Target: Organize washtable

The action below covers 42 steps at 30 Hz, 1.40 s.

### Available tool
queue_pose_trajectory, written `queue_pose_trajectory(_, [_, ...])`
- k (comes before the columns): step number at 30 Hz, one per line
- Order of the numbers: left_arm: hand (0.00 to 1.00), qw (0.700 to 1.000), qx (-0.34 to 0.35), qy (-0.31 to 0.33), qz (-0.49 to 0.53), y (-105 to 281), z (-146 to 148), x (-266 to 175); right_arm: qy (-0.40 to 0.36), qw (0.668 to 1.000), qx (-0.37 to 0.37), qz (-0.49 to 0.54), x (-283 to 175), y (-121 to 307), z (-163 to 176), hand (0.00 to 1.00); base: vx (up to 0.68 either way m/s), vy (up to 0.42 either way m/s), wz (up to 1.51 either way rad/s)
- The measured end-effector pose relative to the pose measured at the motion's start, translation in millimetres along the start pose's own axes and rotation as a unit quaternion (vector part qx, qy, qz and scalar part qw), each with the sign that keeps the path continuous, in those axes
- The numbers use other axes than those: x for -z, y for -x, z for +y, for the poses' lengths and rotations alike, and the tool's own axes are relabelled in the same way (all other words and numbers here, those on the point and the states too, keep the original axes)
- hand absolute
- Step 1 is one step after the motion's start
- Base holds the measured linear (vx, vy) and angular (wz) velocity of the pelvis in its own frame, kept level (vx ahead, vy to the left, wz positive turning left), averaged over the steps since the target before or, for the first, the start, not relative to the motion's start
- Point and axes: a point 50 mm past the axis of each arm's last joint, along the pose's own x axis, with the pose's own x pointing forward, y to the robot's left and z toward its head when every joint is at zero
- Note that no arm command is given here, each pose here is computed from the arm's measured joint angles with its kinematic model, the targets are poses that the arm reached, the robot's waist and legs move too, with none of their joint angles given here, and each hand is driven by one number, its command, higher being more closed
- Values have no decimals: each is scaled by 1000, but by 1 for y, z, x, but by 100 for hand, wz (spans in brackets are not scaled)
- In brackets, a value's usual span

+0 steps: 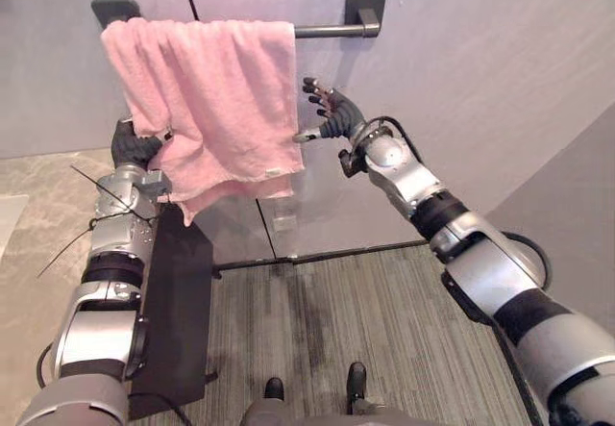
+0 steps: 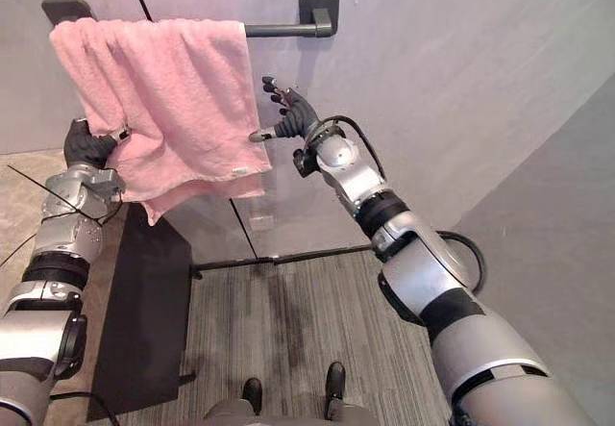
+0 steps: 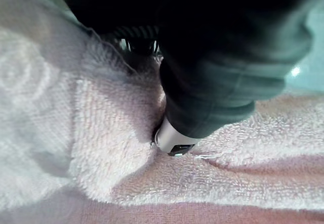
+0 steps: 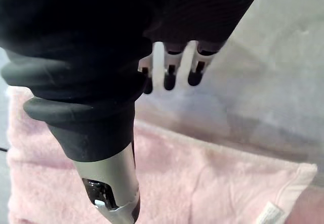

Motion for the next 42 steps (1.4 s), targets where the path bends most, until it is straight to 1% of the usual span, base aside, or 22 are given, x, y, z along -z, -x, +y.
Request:
queue_pose_trajectory(2, [100,1000,3,4,-5,-6,-9,-5,-14,1000,21,11,-2,-3,-4,0,-17,-6,20])
queue_pose_trajectory(4, [100,1000,5,6,-13,-9,-12,-11,-33,999,35,12,-8,-8,-2,0,-5,-10,22])
queue_pose_trajectory(6, [100,1000,8,9,-22,-12,-16,-17,-53,998,41,12,-12,-11,0,0,-20,-8,21])
queue_pose_trajectory(9, [100,1000,8,10,-22,-13,-17,-17,-58,998,38,8,-18,-13,4,0,-18,2,6])
queue_pose_trajectory(10, [100,1000,9,11,-22,-13,-18,-17,-60,997,38,8,-19,-14,5,100,-20,11,4])
queue_pose_trajectory(12, [100,1000,10,14,-23,-14,-21,-18,-76,996,44,5,-23,-15,7,100,-26,9,6])
queue_pose_trajectory(16, [100,999,4,18,-28,-19,-25,-24,-85,995,48,-7,-39,-20,8,100,-34,11,11])
queue_pose_trajectory(19, [100,999,5,20,-33,-21,-27,-27,-115,991,66,-17,-47,-22,5,100,-4,16,7])
queue_pose_trajectory(24, [100,999,5,22,-35,-21,-28,-29,-156,983,98,-19,-47,-21,-5,100,8,9,1])
queue_pose_trajectory(27, [100,999,3,22,-37,-22,-28,-30,-159,981,111,-20,-49,-20,-14,100,3,8,1])
queue_pose_trajectory(31, [100,999,3,24,-43,-22,-30,-33,-164,977,135,-25,-58,-19,-34,100,-5,4,1])
queue_pose_trajectory(33, [100,998,17,31,-54,-22,-38,-37,-181,972,148,-34,-63,-18,-45,100,-28,12,3])
queue_pose_trajectory(42, [100,997,40,35,-62,-21,-48,-40,-214,964,155,-17,-55,-15,-55,100,-4,1,0])
